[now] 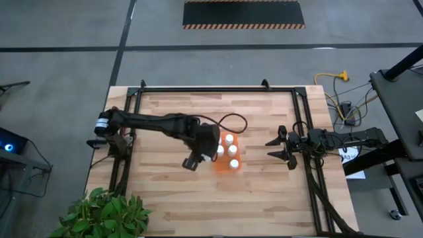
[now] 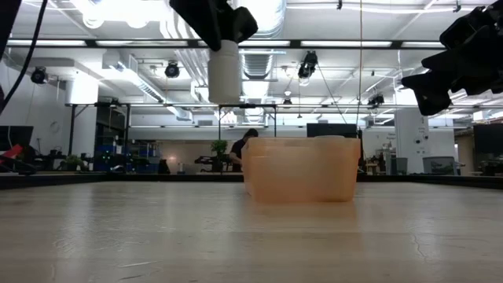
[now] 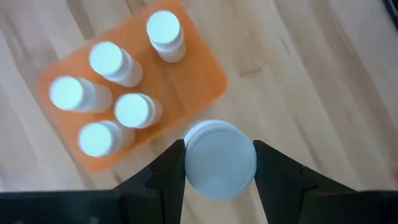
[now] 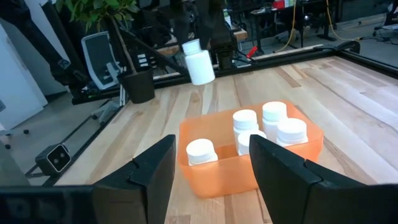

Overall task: Pick and place pill bottles into a basket
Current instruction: Put the white pill bottle into the orange bin

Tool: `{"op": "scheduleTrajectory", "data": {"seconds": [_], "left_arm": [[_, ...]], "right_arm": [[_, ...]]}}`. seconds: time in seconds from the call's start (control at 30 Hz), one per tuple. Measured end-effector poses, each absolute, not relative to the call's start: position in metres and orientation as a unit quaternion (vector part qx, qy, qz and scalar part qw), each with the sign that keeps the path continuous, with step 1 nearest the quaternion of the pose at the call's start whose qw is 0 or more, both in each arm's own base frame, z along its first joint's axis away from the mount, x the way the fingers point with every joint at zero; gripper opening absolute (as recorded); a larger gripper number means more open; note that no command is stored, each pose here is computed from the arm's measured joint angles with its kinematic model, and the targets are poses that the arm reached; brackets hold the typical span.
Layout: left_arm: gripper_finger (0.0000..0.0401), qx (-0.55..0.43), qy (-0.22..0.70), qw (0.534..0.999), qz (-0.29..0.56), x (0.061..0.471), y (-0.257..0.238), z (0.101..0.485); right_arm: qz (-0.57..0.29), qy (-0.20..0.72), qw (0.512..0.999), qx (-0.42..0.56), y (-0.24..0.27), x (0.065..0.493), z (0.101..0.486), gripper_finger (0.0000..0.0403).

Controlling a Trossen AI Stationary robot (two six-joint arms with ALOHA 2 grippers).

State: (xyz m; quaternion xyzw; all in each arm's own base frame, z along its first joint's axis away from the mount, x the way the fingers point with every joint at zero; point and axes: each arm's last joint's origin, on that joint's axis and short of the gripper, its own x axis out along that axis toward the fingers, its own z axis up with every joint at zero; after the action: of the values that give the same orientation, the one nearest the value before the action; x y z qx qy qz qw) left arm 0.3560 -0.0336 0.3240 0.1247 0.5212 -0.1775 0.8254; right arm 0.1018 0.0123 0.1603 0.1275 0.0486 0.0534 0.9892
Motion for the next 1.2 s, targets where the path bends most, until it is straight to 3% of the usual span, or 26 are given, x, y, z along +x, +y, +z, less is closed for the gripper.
{"op": "scheduleTrajectory", "data": {"seconds": [0.47,1.2], "left_arm": [[0.0143,0.141,0.470,0.853,-0.178,0.368,-0.024,0.323],[0.0143,0.095,0.499,0.846,-0.163,0.405,-0.027,0.294]], "right_arm": [[0.054,0.049,0.989,0.128,0.012,0.102,0.160,0.0194],[0.054,0.048,0.989,0.128,0.012,0.102,0.160,0.0194]]}}
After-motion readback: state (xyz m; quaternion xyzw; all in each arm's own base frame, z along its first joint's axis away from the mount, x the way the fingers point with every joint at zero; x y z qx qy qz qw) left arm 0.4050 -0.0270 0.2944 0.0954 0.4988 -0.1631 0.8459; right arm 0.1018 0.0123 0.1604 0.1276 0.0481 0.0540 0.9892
